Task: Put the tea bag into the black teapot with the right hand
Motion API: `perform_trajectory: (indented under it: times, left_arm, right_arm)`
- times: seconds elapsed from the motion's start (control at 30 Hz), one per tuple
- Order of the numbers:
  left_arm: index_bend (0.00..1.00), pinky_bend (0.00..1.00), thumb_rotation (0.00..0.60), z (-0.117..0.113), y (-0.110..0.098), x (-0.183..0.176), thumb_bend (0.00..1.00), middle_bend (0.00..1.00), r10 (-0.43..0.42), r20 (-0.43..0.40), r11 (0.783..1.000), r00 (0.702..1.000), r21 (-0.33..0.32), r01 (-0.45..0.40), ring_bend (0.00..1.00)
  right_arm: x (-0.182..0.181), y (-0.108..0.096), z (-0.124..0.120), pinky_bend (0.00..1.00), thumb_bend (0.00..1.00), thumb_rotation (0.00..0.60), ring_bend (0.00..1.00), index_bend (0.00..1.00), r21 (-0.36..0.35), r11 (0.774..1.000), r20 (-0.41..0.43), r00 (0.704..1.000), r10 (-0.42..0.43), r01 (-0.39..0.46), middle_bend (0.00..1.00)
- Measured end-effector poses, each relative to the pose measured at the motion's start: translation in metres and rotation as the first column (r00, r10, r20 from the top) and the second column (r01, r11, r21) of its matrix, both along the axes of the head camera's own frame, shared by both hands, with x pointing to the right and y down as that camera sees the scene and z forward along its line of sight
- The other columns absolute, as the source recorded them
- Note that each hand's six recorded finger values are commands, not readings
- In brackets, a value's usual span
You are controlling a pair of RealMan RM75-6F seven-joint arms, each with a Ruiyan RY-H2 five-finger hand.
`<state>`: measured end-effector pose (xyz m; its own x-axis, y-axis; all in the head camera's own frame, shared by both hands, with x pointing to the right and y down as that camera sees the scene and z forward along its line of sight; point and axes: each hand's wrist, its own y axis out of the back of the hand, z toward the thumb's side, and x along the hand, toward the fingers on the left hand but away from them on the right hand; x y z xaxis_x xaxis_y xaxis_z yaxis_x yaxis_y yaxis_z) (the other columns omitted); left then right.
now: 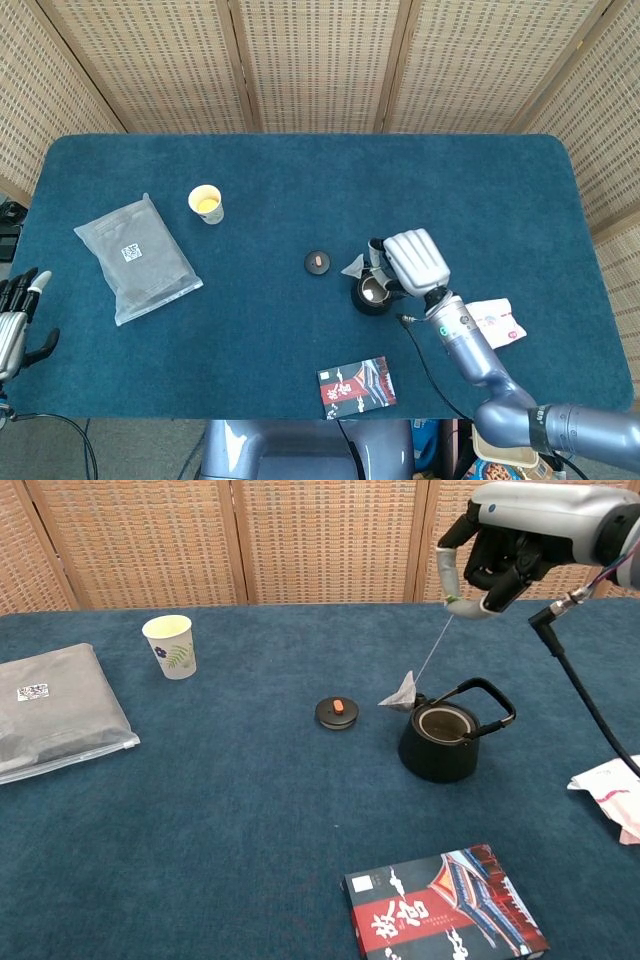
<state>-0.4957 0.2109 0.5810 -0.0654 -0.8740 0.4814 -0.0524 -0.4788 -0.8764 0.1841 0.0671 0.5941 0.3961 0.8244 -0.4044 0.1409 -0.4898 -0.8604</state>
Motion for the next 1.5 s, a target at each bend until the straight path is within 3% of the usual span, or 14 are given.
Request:
perform_trajectory:
  times: [1.27,1.5]
  left_arm:
    - [0.00,0.00,0.600,-0.004,-0.005,0.009,0.41,0.00,0.021,0.002,1.000,1.000,0.006,-0.021,0.00]
    - [0.00,0.00,0.600,-0.003,-0.003,0.008,0.41,0.00,0.019,0.002,1.000,1.000,0.002,-0.019,0.00]
  right_arm:
    - [0.040,-0.009,-0.027,1.00,0.54,0.600,1.00,0.64,0.046,0.996,-0.004,0.997,0.082,-0.081,1.00]
    - [0.043,-0.006,-0.022,1.00,0.54,0.600,1.00,0.64,0.028,0.996,-0.008,0.996,0.086,-0.086,1.00]
